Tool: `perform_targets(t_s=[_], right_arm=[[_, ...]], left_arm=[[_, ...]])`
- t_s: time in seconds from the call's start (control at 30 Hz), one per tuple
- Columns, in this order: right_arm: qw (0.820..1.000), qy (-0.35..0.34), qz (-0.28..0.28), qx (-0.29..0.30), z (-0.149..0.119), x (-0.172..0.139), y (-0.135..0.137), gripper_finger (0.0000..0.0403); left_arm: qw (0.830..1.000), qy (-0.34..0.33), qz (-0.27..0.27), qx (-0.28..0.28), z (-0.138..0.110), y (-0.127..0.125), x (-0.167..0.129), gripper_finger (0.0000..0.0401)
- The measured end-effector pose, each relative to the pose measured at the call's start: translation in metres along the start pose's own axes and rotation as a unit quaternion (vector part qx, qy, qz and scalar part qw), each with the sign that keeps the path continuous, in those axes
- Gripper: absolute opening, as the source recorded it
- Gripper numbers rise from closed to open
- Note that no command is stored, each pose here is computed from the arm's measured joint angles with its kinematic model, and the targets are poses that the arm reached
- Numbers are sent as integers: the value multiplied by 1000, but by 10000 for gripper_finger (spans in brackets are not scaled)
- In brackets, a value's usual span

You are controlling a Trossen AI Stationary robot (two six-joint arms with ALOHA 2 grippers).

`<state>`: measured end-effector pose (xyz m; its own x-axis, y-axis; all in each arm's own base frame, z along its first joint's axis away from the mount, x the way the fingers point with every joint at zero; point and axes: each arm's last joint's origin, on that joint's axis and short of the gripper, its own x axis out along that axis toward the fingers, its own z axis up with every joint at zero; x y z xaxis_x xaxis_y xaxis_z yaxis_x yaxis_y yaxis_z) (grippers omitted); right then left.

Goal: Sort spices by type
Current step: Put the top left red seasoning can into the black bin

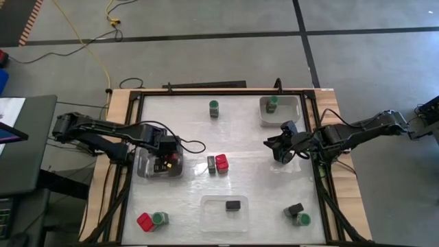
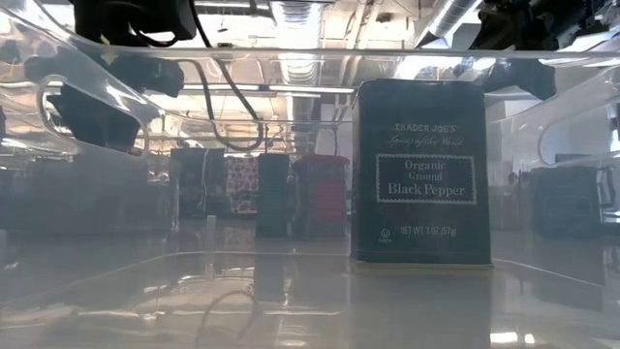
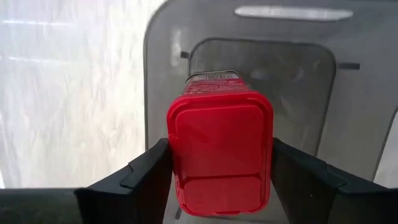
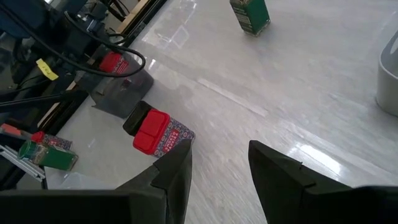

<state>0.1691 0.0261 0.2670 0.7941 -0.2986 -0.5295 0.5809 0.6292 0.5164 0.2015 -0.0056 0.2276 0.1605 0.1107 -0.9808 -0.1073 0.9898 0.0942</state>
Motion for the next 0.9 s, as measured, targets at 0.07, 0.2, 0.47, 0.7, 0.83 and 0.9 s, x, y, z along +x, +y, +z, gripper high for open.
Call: perform_targets(t_s=[0.07, 0.2, 0.47, 0.7, 0.83, 0.9], right_arm=[[1000, 0, 0, 0, 0, 0, 0, 185], [1000, 0, 0, 0, 0, 0, 0, 185], [1000, -1, 1, 6, 0, 0, 0, 185], [1000, 0, 0, 12, 0, 0, 0, 185], [1000, 0, 0, 12, 0, 0, 0, 185], [1000, 0, 0, 12, 0, 0, 0, 185]], left_arm=[[1000, 16, 2, 2, -3, 0, 0, 244], [999, 45, 7, 6, -10, 2, -2, 244], [1000, 9, 2, 4, -22, 1, -19, 245], [1000, 14, 0, -3, -33, -1, -28, 245], [1000, 9, -5, 7, -33, -5, -28, 245], [1000, 6, -5, 4, -34, -6, -23, 245]])
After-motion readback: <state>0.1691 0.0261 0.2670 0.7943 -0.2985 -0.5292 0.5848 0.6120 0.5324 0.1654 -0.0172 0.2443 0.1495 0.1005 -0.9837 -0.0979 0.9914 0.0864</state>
